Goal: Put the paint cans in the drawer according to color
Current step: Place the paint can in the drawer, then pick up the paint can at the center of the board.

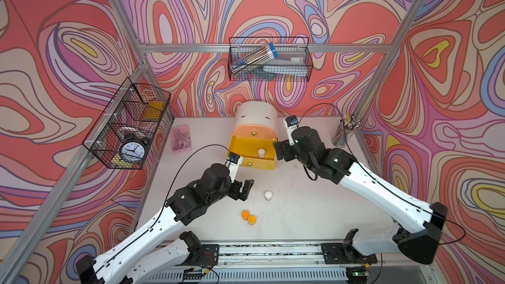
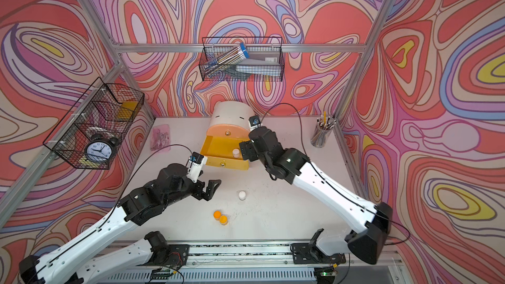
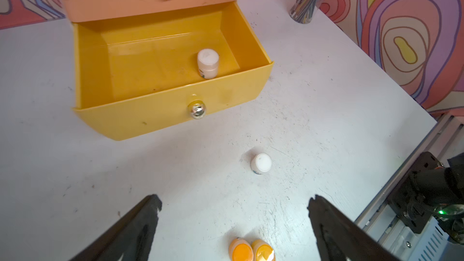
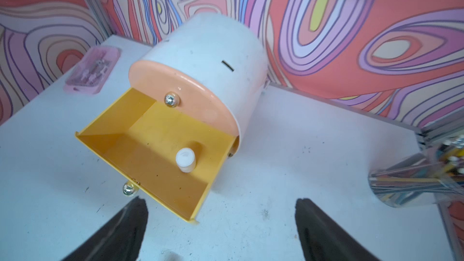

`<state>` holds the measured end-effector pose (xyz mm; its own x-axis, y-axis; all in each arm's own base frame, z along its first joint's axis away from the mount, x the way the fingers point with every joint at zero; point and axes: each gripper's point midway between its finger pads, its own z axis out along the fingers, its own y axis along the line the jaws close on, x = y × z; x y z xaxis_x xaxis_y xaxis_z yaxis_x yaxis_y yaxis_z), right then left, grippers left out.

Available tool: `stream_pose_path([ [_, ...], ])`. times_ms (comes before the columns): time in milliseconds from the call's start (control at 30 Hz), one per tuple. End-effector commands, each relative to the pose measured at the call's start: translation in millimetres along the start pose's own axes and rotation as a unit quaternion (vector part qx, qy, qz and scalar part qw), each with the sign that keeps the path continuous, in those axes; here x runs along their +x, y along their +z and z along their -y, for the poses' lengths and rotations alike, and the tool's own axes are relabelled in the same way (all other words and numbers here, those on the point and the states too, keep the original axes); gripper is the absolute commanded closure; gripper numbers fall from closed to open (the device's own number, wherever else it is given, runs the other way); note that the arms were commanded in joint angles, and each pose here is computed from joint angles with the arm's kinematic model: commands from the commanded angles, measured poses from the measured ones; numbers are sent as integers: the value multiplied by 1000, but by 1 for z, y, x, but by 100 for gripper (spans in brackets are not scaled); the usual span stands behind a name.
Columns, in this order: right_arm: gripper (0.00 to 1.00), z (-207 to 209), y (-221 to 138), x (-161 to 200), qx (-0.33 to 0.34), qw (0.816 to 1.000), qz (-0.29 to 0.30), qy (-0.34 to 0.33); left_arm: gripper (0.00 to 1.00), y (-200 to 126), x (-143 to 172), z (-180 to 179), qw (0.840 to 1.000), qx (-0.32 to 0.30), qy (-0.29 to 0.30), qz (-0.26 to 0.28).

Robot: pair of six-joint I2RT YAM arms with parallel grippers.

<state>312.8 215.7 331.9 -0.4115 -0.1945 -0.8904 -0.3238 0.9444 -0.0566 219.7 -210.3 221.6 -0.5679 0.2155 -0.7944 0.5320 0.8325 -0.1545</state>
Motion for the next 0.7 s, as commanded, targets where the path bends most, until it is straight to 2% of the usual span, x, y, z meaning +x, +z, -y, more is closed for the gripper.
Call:
stream_pose_path([
  [0, 2, 36, -30, 31, 47, 999, -13, -17, 2, 33, 6, 8, 1000, -24, -1, -7],
  [100, 2, 57, -60, 51, 56, 998, 9, 10, 6, 69, 26, 20, 999, -28, 4, -46],
  [233, 2, 69, -78, 84, 46, 998, 16, 41, 10, 105, 56, 40, 994, -28, 24, -101],
  [333, 2, 72, -89, 91, 35, 997, 15, 61, 14, 124, 71, 43, 990, -44, 31, -129],
  [667, 2, 71, -95, 99, 23, 998, 7, 65, 30, 162, 89, 57, 991, -40, 30, -124],
])
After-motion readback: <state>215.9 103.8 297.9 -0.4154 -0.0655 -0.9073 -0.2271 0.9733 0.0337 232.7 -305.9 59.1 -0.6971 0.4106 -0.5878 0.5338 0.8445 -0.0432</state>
